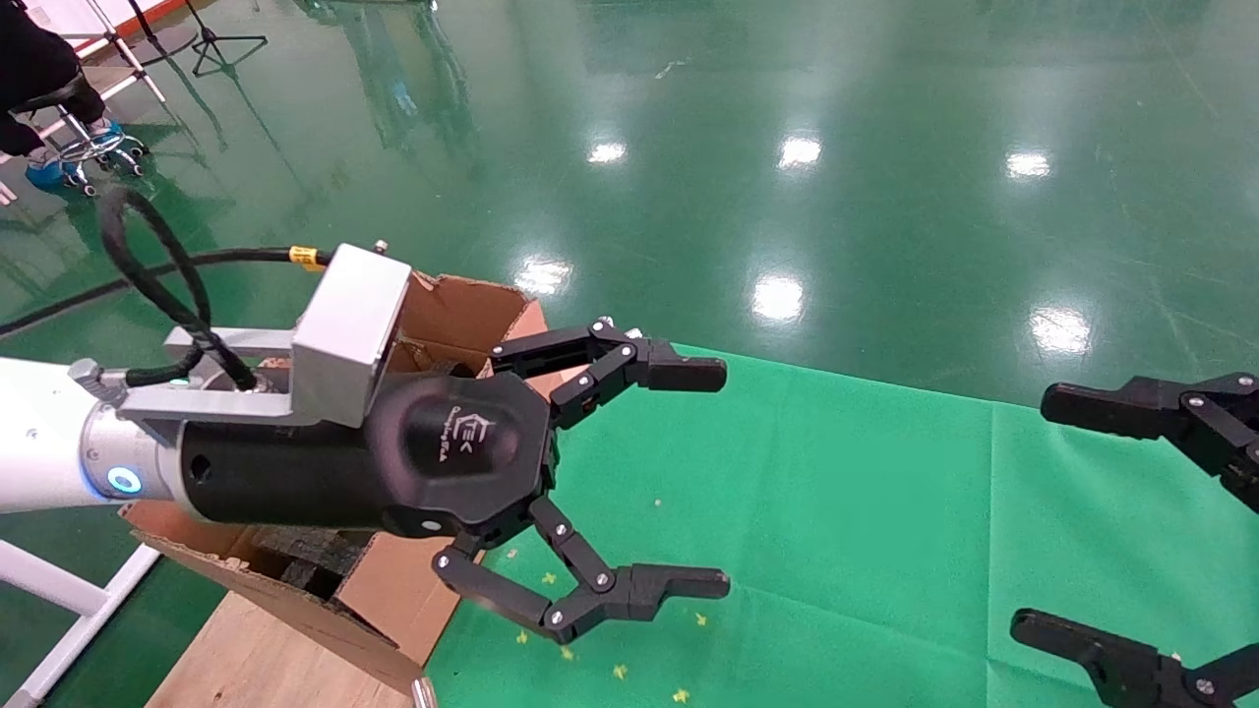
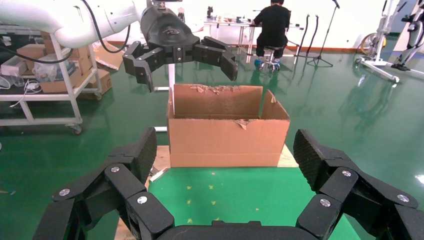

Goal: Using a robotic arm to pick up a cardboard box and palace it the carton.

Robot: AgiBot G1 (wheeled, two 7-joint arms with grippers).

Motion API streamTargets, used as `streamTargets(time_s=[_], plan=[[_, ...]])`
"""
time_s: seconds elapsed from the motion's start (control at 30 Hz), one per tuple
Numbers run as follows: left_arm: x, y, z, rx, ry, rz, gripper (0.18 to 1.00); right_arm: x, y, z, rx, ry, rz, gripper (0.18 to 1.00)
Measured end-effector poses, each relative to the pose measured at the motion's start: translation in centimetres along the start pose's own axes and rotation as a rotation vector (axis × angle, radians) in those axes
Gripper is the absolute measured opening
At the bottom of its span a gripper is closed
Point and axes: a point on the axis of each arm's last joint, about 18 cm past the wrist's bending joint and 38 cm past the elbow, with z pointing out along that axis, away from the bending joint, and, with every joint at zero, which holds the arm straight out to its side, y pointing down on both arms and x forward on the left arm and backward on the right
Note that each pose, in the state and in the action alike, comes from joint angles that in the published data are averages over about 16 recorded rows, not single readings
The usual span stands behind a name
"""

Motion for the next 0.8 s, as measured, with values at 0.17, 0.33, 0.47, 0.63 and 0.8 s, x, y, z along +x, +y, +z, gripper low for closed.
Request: streamTargets(time_s=[0.17, 0.33, 0.47, 0.63, 0.8], plan=[[-0.05, 0.02, -0.01, -0.001, -0.002, 0.000, 1.001, 0.00, 0.00, 0.00, 0.000, 0.000, 0.000, 1.001], [-0.08, 0.03, -0.01, -0.002, -0.003, -0.001, 1.001, 0.00, 0.00, 0.00, 0.000, 0.000, 0.000, 1.001], [-0.09, 0.04, -0.02, -0.002, -0.003, -0.001, 1.001, 0.00, 0.00, 0.00, 0.000, 0.000, 0.000, 1.001], [-0.11, 0.04, -0.02, -0.003, -0.004, -0.001, 1.001, 0.00, 0.00, 0.00, 0.000, 0.000, 0.000, 1.001], [-0.12, 0.05, -0.02, -0.003, -0.004, -0.001, 1.001, 0.00, 0.00, 0.00, 0.000, 0.000, 0.000, 1.001]])
